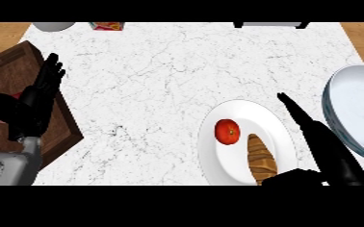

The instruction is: Pick the tomato from the plate and place it in the bowl

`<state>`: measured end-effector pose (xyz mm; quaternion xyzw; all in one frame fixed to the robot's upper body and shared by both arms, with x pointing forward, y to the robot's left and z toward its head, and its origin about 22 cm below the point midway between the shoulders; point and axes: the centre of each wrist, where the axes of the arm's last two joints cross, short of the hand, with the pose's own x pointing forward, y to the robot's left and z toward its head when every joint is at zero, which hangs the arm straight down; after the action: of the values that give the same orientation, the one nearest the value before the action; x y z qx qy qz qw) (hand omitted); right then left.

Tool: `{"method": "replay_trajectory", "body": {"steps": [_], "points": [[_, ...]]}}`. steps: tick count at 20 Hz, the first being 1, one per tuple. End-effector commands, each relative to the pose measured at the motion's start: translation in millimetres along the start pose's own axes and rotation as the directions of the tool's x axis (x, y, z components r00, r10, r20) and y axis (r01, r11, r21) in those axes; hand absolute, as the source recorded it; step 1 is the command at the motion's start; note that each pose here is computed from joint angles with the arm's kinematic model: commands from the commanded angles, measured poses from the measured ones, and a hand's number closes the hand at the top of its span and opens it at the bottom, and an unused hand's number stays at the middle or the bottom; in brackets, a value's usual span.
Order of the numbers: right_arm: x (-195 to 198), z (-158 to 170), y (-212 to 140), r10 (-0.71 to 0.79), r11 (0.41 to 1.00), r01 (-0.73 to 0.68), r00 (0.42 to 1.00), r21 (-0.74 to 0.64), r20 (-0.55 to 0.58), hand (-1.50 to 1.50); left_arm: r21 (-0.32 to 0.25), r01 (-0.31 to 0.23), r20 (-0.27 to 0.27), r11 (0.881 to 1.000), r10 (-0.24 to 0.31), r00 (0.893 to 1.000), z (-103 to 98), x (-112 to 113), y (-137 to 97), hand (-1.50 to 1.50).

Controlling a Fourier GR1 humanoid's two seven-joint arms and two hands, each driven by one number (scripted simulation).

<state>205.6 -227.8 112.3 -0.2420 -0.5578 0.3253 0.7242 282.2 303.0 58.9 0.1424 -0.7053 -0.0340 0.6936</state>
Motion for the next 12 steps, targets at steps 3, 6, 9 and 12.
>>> {"method": "replay_trajectory", "body": {"steps": [3,6,9,12], "points": [[18,-18,23,0.089,0.988,-0.081,0.995,0.132,-0.050,-1.50,0.019,-0.006,0.009,1.000,0.006,1.000,13,-24,8,0.00],[10,-34,46,0.136,0.986,-0.130,0.990,0.108,-0.049,-1.50,0.010,0.007,0.008,1.000,-0.007,1.000,4,7,-6,0.00],[26,-20,34,0.156,0.987,-0.157,0.987,-0.036,-0.028,-1.50,0.007,0.003,0.010,1.000,-0.003,1.000,7,-7,12,0.00],[14,-43,52,0.194,0.978,-0.196,0.980,-0.065,-0.045,-1.50,0.007,0.009,0.000,1.000,-0.009,1.000,-3,-1,29,0.00]]}}
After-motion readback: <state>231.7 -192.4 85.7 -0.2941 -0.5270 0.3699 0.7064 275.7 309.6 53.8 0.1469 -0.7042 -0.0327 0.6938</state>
